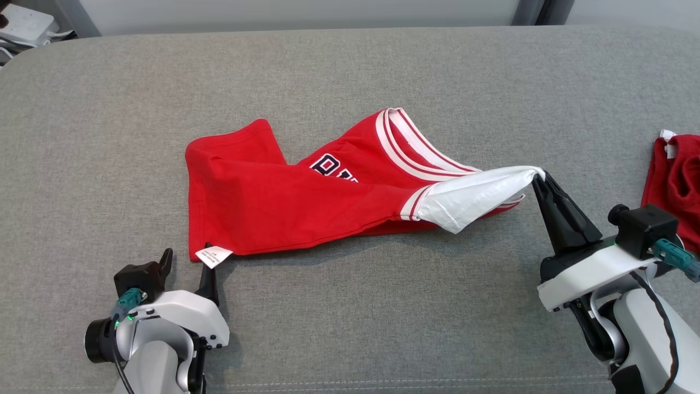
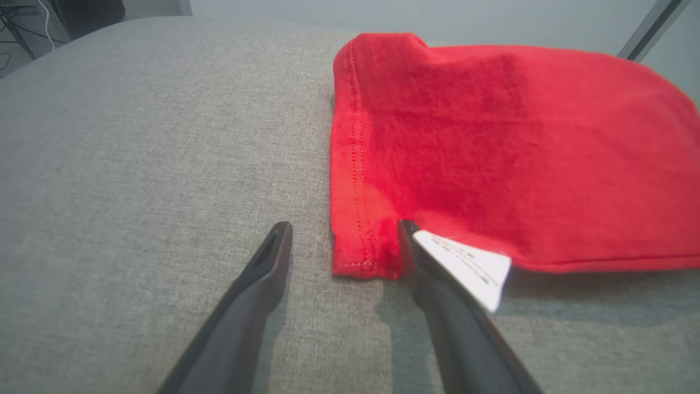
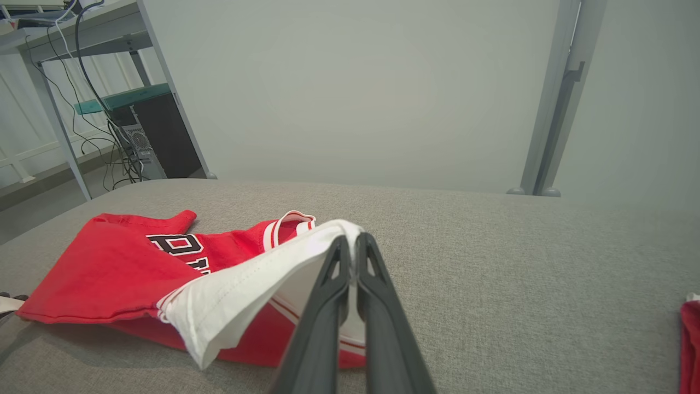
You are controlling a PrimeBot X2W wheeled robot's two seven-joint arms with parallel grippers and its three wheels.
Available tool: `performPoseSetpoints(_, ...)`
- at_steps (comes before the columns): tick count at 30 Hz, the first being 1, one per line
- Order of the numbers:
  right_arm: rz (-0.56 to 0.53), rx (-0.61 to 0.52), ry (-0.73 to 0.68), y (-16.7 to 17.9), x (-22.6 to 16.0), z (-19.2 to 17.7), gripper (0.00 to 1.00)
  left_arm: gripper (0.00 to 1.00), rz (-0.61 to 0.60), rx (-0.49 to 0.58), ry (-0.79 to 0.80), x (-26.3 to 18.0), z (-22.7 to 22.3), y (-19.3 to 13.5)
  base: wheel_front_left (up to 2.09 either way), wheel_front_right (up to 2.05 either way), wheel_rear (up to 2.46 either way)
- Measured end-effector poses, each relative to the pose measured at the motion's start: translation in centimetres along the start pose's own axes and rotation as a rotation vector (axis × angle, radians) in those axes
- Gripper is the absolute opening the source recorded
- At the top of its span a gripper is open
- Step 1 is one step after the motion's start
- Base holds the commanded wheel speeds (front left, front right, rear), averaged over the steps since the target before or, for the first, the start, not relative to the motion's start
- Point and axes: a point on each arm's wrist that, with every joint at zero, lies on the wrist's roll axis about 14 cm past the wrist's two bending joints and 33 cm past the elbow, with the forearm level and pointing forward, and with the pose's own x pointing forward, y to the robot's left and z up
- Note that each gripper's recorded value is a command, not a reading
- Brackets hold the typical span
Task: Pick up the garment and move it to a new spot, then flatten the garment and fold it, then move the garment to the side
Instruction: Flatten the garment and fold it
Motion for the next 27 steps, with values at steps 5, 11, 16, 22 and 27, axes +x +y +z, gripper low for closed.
performPoseSetpoints(5,-0.005,0.004,0.007,-0.2,0.0,-0.3,0.0,0.89,-0.01,-0.024,0.029,0.0,-1.0,-0.2,0.0,0.0,0.0)
performPoseSetpoints(11,-0.013,0.008,0.013,-0.5,0.2,-0.6,0.0,0.62,-0.013,-0.054,0.055,0.6,-1.7,-0.7,0.0,0.0,0.0)
performPoseSetpoints(16,-0.019,0.01,0.008,-0.7,0.4,-0.5,0.0,0.56,-0.026,-0.075,0.054,1.2,-1.4,-1.4,0.0,0.0,0.0)
performPoseSetpoints(22,-0.028,0.01,0.006,-0.9,0.2,-0.4,0.0,0.0,-0.038,-0.091,0.036,1.5,-0.8,-2.0,0.0,0.0,0.0)
performPoseSetpoints(27,-0.024,0.013,-0.009,-0.7,0.4,0.1,0.0,0.0,-0.022,-0.124,-0.076,1.8,2.7,-1.4,0.0,0.0,0.0)
